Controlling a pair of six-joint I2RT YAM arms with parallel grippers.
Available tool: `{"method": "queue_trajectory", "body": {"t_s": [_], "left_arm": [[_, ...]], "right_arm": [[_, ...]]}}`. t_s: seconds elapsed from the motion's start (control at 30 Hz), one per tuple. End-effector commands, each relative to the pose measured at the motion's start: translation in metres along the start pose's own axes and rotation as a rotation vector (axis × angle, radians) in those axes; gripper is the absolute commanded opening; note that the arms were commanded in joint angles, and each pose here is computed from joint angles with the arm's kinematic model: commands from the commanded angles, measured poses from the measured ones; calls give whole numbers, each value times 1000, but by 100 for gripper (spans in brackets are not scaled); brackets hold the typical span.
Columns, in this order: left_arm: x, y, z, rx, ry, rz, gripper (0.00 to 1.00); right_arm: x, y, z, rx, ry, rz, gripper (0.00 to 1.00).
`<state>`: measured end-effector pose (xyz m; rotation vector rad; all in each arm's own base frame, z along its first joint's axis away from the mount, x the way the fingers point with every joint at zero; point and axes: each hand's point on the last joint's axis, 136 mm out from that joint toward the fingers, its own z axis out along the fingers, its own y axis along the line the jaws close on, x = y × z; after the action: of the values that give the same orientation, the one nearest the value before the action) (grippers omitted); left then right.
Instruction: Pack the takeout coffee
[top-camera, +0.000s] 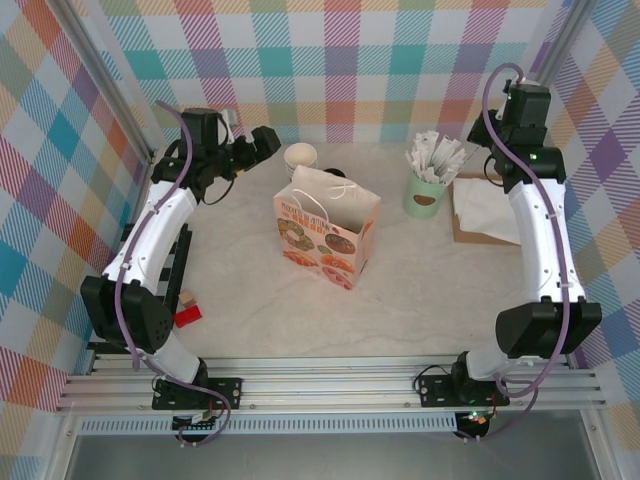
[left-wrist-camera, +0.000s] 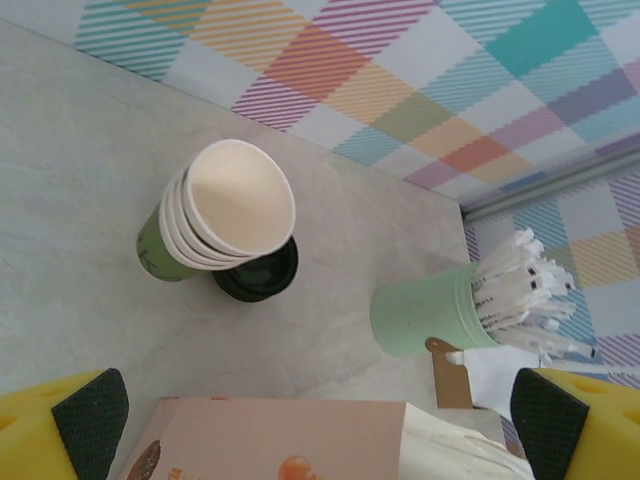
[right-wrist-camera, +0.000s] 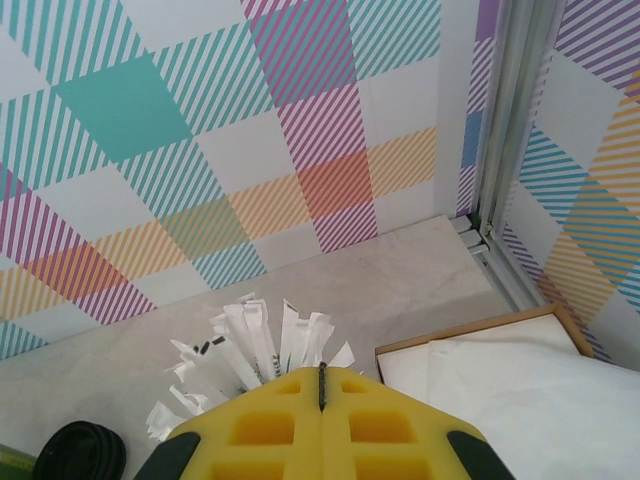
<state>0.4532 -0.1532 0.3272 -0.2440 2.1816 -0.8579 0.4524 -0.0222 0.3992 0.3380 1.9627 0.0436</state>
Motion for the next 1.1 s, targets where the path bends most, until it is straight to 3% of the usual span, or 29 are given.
{"method": "queue_trajectory", "body": {"t_s": [0.0,0.33,0.6,0.77,0.93,1.07], "left_arm": [[11,-17,-12,99,66,62,100],[45,-29,-23,215,189,245,100],[31,-35,-12,201,191,303,97],[43,-40,-4,193,242,314,95],[52,-32,4,128,279,288,92],[39,-25,4,53,202,216,95]], "right_arm": [[-25,15,-29,-85,-52,23,0],[-36,74,-90,-425,-95,89,0],[-42,163,-160,-818,-135,14,0],[-37,217,-198,-995,-178,-75,0],[-25,260,-209,-1063,-208,-193,0],[3,287,-193,-1027,-162,-307,0]]}}
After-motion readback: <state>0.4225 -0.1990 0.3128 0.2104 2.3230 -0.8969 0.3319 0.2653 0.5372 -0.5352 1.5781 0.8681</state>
